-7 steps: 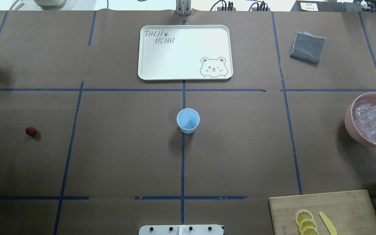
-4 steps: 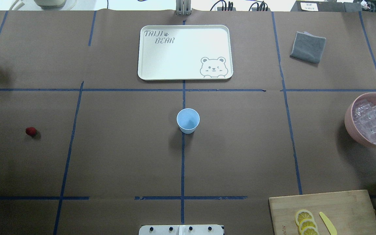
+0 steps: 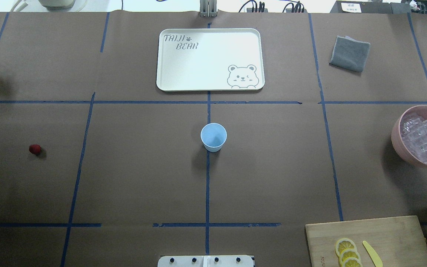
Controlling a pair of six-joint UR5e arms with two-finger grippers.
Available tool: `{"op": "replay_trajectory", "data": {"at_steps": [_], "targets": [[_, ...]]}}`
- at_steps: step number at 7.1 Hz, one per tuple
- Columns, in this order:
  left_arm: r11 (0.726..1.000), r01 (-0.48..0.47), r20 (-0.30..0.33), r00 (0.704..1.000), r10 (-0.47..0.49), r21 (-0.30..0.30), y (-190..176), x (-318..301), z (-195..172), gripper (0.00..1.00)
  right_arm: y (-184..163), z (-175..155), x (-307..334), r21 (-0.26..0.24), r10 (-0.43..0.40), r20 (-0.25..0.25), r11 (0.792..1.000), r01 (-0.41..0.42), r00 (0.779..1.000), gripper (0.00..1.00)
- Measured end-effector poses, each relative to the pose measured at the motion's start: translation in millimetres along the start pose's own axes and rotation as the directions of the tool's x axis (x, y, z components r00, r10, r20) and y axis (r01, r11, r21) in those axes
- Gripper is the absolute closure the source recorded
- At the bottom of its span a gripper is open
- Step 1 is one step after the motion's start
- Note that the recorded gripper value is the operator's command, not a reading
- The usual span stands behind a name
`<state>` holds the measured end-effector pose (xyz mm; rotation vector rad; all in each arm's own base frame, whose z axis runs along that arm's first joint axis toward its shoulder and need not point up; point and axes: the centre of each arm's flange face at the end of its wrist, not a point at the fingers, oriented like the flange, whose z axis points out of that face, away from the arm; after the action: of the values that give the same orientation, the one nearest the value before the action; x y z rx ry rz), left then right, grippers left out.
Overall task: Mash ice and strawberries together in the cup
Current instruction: 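Lower the right gripper into the bowl and grasp an ice cube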
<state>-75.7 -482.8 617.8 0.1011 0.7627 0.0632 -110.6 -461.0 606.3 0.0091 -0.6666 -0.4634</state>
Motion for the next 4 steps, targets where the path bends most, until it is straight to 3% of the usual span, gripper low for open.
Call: {"op": "replay_trajectory", "data": {"at_steps": [4], "targets": [[1.0,-0.006,0.0,1.0,0.006,0.006,-0.7,3.0,-3.1,0.0,0.6,9.3,3.3,-0.018,0.002,0.0,1.0,-0.002,1.0,0.37]]}}
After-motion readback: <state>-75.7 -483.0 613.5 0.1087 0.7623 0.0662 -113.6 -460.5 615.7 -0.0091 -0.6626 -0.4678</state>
